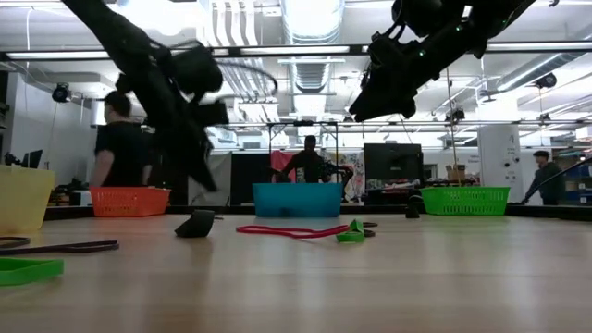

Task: Sort rubber bands into baskets
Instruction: Put the left violet rubber band into the green bin

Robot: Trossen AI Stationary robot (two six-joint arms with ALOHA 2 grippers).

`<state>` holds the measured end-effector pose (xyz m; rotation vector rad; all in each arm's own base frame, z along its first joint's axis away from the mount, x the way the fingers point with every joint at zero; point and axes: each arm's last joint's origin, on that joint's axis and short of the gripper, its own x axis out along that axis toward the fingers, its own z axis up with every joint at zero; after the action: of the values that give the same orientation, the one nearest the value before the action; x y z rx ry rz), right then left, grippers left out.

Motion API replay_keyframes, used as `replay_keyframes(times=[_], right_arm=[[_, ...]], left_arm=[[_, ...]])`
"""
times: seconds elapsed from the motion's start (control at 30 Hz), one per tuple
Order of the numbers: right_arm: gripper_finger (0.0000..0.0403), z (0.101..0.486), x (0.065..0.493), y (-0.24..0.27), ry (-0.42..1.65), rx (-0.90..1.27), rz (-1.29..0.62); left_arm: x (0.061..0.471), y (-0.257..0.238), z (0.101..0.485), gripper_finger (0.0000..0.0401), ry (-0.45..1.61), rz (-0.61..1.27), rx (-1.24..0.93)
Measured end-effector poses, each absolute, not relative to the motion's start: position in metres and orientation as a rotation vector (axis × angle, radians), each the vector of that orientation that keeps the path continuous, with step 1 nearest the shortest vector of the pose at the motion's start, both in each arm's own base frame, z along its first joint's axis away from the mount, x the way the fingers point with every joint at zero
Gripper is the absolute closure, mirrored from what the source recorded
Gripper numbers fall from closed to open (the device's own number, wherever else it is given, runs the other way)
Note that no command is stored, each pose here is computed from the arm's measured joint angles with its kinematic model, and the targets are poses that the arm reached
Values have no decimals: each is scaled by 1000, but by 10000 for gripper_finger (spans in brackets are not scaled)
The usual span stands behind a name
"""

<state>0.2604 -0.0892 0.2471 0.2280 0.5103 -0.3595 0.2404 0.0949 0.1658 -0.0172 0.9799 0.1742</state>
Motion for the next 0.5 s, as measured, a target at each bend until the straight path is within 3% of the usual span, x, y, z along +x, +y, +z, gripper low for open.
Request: replay_keyframes(times=[0.5], right_arm=[[250, 225, 262, -51, 177, -6, -190]], left_arm=[[243, 83, 235, 401, 481, 132, -42]])
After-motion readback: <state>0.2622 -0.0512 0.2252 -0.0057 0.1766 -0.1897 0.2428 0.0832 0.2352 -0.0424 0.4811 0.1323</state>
